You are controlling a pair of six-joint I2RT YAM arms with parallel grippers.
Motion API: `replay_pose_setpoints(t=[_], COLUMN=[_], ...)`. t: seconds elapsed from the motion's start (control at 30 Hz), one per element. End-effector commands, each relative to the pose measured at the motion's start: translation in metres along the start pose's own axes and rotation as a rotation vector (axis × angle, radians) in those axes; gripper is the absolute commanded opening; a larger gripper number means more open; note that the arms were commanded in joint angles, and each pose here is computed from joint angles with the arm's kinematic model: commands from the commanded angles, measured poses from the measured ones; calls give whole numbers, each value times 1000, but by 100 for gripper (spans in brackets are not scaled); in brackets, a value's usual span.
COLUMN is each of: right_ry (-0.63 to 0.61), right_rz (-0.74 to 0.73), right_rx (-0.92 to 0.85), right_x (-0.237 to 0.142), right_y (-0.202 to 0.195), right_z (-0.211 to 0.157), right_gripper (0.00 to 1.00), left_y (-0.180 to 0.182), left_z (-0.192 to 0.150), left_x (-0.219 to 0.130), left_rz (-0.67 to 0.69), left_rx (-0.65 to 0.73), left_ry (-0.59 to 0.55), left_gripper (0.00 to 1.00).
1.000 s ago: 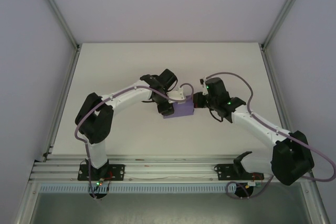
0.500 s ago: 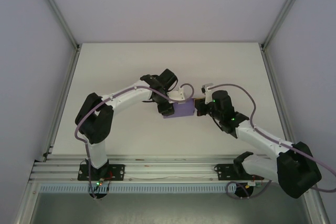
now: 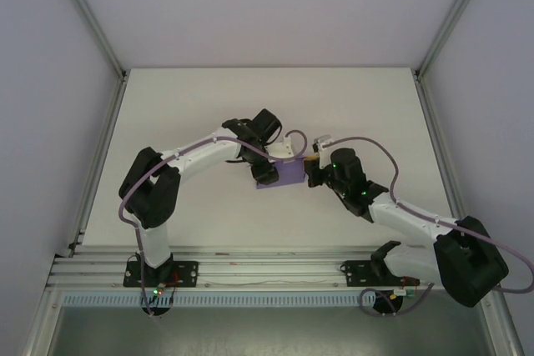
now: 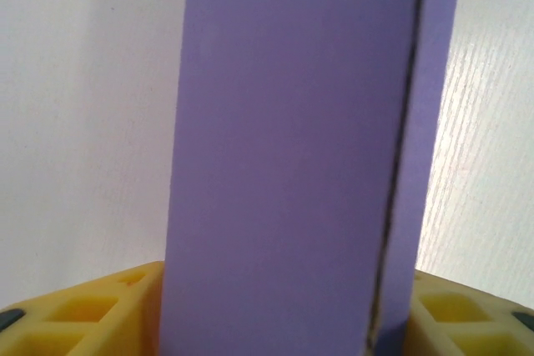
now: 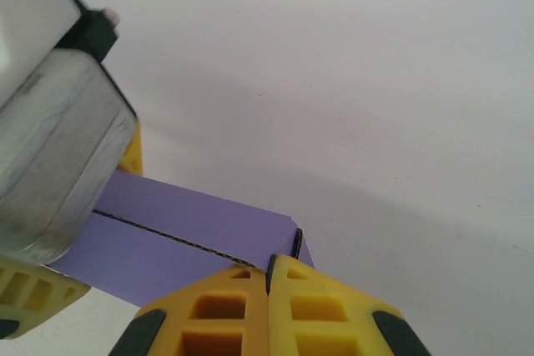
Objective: Assemble paper box
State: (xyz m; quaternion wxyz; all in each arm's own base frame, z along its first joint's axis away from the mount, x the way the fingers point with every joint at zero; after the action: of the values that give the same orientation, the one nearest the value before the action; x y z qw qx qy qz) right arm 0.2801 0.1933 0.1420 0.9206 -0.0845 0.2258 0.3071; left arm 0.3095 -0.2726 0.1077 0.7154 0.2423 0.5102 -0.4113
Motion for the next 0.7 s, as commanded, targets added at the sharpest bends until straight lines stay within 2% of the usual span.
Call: replay_pose_setpoints(t=[0.0, 0.1, 0.13, 0.27, 0.33, 0.43, 0.53, 0.57, 0.67], right_ry=[144, 165, 147, 173, 192, 217, 223, 216, 235], right_rz=[10, 0, -9, -62, -106, -145, -142, -132, -129], right_rx=[-1, 24, 28, 54, 52, 70, 79, 73, 90], right_x=[-1, -2, -6, -10, -12, -13, -13, -13, -11], right_y=[6, 6, 5, 0, -1, -2, 2, 5, 7], right_z=[-35, -35, -28, -20, -19, -17, -10, -8, -2], right_gripper=[0, 0, 0, 0, 0, 0, 0, 0, 0], left_y=[-1, -3, -3, -6, 2, 11, 17, 16, 13], left_z=[10, 15, 16, 18, 15, -5, -29, -36, -47], left_x=[-16, -29, -34, -63, -80, -100, -110, -109, -105], left_rz=[17, 26, 30, 71, 151, 259, 338, 339, 324], left_rx=[-9, -19, -24, -85, -163, -287, -419, -440, -478], left_ry=[-75, -114, -130, -199, -248, -301, -353, -367, -373], left_gripper=[75, 88, 99, 100, 100, 98, 87, 81, 73])
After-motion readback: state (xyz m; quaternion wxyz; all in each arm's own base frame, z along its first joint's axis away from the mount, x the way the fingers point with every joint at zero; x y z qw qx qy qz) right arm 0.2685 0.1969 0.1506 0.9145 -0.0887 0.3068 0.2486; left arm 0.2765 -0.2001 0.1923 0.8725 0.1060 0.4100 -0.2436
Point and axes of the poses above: each hand's point on the last joint's axis, 136 mm out from that joint toward the fingers, its own x axis out along the fingers, its own y axis along the line the jaws close on, z = x × y, the point moved 2 cm from there along -x, back along the fingers, and after that the axes turned 13 degrees about -x, right-handed, at the moved point
